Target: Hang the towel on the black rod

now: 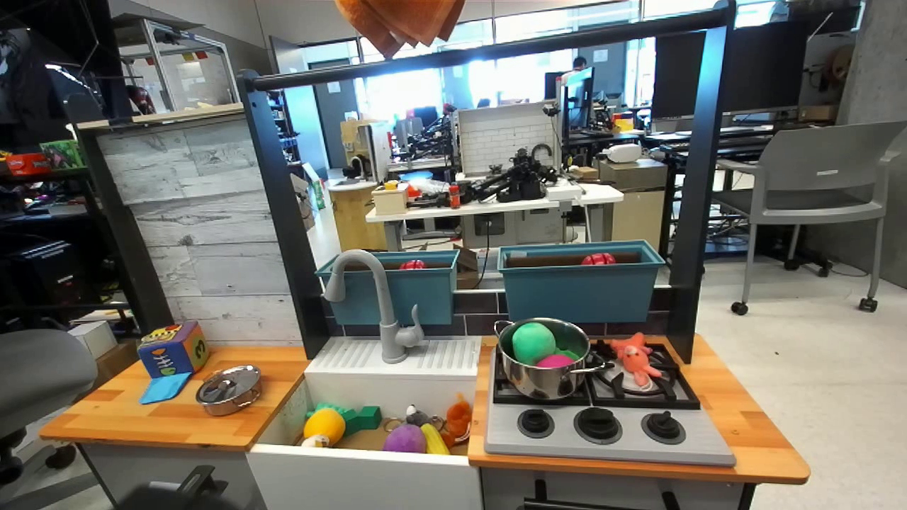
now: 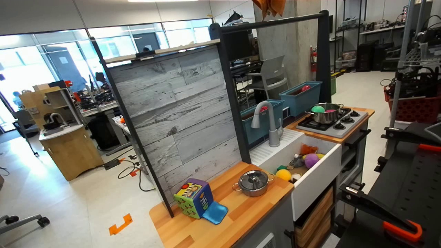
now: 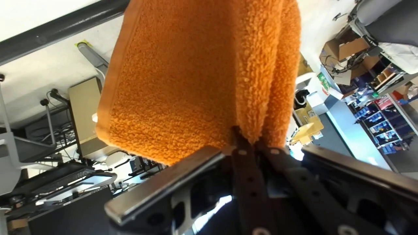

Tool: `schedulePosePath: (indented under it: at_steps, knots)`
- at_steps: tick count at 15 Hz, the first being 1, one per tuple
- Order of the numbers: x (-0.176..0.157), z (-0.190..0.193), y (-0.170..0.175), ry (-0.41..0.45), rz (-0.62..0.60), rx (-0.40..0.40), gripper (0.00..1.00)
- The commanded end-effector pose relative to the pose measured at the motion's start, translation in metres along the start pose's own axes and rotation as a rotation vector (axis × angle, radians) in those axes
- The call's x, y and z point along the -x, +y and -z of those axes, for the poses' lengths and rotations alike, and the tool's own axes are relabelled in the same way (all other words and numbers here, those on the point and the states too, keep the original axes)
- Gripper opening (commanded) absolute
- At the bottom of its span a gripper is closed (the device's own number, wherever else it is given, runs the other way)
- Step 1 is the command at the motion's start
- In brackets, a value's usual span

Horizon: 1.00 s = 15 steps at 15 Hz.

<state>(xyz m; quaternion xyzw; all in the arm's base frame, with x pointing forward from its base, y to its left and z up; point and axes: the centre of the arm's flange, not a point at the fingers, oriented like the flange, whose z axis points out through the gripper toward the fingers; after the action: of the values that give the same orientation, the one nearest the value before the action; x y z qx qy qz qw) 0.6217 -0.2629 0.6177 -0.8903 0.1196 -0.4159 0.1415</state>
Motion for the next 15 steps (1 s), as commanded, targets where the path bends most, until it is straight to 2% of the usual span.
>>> schedulePosePath:
  at_steps: [1,8,15]
  knots:
    - [-0.001,-0.009,-0.001,-0.028,0.004,0.013,0.01]
    - [0.013,-0.043,0.008,-0.102,0.030,0.046,0.01]
    - [0.029,-0.096,0.009,-0.224,0.055,0.133,0.01]
